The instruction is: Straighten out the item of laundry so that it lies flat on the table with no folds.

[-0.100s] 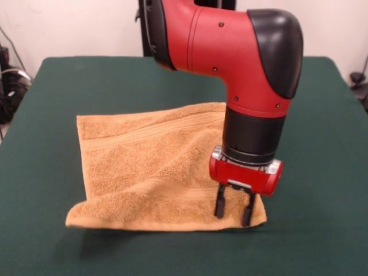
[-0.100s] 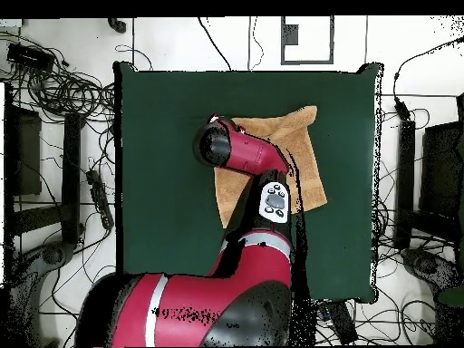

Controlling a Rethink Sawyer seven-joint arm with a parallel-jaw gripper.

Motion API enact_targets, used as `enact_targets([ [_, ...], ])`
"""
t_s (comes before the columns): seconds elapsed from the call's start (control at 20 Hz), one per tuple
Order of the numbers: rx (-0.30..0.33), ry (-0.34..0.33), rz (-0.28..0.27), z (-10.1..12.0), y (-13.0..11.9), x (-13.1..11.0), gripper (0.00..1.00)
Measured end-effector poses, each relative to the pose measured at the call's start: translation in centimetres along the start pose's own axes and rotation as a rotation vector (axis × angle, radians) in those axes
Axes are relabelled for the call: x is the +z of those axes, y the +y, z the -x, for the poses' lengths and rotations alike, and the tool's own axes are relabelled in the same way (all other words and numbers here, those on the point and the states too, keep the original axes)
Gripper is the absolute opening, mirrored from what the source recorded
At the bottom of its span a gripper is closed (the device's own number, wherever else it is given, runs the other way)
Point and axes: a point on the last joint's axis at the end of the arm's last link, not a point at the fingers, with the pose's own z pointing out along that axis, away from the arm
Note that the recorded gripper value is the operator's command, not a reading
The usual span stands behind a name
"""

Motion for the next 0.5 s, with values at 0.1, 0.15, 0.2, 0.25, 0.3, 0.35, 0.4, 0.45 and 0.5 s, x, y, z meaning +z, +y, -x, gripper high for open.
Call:
enact_targets([
  [0.1, 0.003, -0.002, 0.000, 0.24, -0.18, 0.11, 0.00],
  [0.15, 0.005, -0.003, 0.000, 0.40, -0.24, 0.16, 0.00],
  [0.2, 0.004, -0.005, 0.001, 0.45, -0.21, 0.18, 0.00],
  [0.25, 0.004, -0.005, 0.001, 0.47, -0.19, 0.20, 0.00],
  [0.3, 0.004, -0.005, 0.001, 0.48, -0.19, 0.20, 0.00],
  [0.35, 0.004, -0.005, 0.001, 0.48, -0.19, 0.20, 0.00],
  [0.4, 0.004, -0.005, 0.001, 0.48, -0.19, 0.21, 0.00],
  [0.45, 0.004, -0.005, 0.002, 0.49, -0.20, 0.21, 0.00],
  [0.5, 0.005, -0.005, 0.002, 0.49, -0.20, 0.22, 0.00],
])
